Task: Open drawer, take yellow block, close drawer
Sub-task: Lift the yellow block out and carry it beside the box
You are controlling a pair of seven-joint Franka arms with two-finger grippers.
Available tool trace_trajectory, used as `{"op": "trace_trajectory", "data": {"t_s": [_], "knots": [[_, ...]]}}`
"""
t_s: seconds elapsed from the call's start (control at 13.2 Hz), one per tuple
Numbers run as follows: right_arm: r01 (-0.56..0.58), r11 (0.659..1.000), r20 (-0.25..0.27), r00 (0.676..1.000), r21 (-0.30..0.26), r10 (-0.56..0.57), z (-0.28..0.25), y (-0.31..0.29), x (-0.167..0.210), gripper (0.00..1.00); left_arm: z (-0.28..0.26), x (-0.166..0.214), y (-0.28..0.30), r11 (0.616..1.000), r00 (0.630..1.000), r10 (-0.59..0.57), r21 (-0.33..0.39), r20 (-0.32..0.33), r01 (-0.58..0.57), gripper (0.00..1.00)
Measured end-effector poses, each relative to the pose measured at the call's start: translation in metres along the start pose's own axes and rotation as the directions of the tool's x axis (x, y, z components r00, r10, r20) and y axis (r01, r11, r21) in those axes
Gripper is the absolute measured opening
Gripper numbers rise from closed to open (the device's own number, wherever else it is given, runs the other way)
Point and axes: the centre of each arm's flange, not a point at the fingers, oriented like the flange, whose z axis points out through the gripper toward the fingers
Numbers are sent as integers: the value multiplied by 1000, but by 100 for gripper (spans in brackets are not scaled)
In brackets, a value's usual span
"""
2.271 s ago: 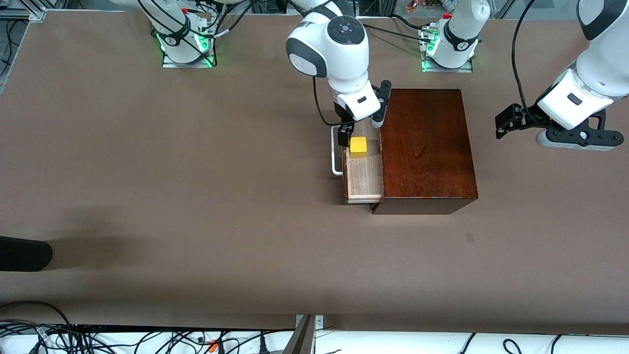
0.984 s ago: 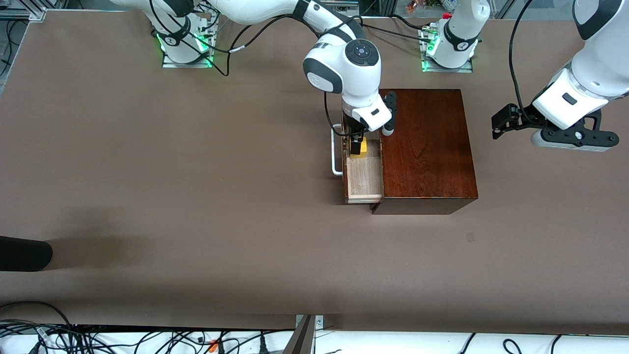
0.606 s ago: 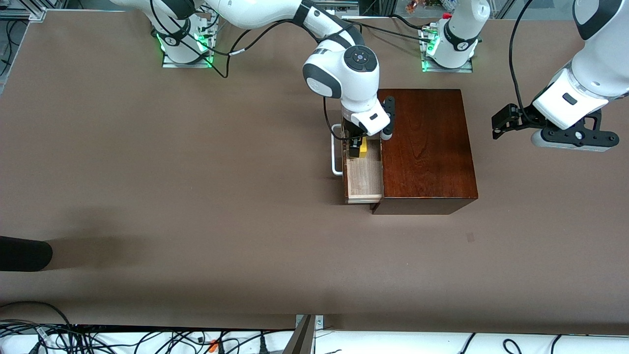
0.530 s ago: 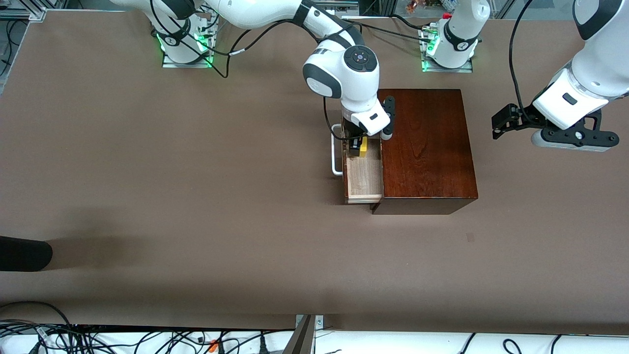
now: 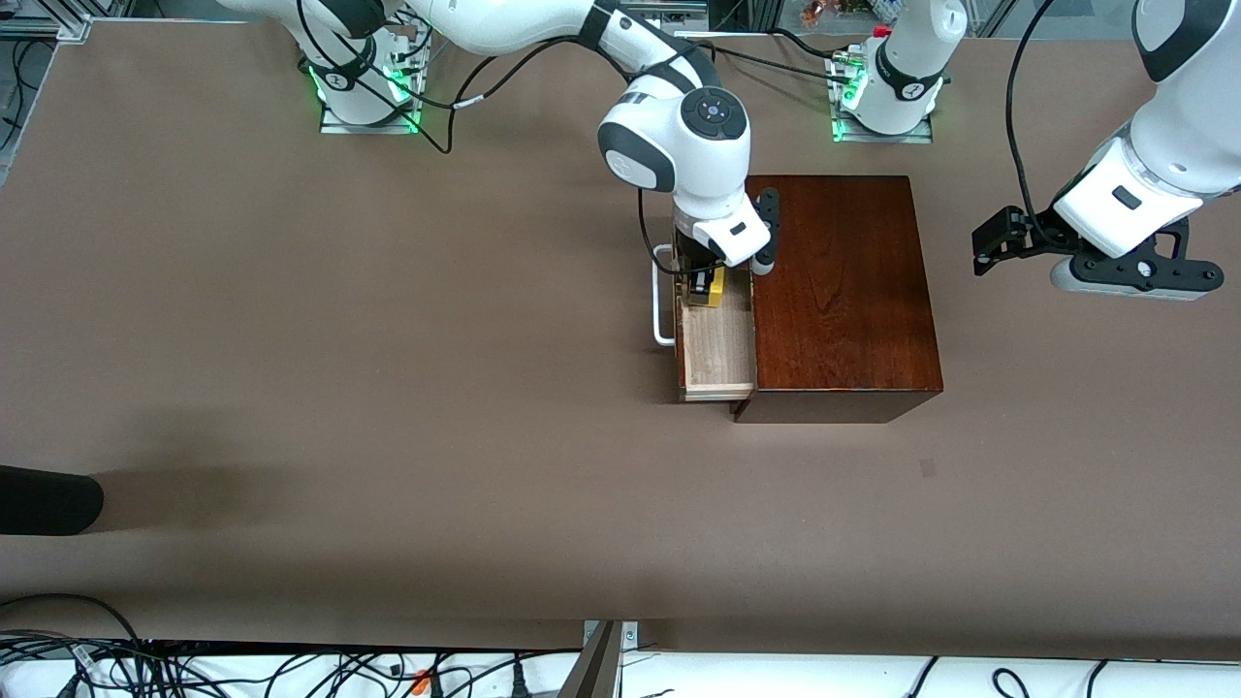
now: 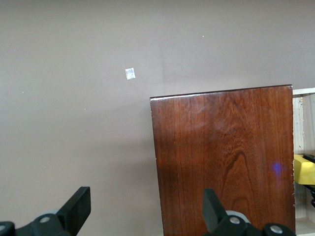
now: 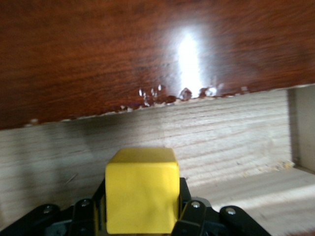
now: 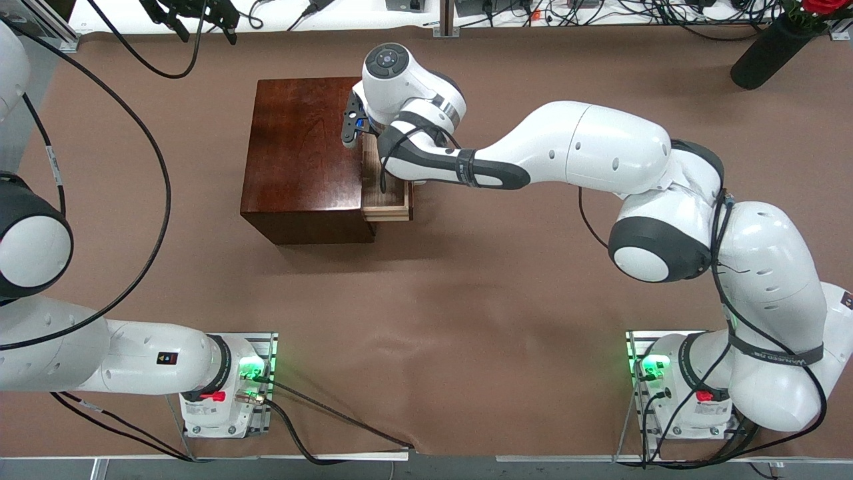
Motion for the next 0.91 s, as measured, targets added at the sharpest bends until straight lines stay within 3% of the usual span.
{"op": "trace_trajectory", "data": {"t_s": [0.3, 0.53, 0.68, 0.91], "knots": [[-90, 996, 1, 996, 25, 90, -113, 20, -13, 55, 1, 1, 1, 1000, 1000, 2, 0, 2, -2, 100], [-223, 975, -4, 975, 19, 223, -200, 64, -63, 55, 1, 1, 1, 1000, 1000, 3, 0, 1, -3, 100], [-337, 941, -3, 941, 25, 338, -235, 117, -117, 55, 0, 1, 2, 1000, 1000, 4, 0, 0, -4, 100], [-520, 851, -2, 853, 79, 522, -266, 199, -223, 55, 0, 1, 3, 1000, 1000, 5, -1, -1, -5, 100]]}}
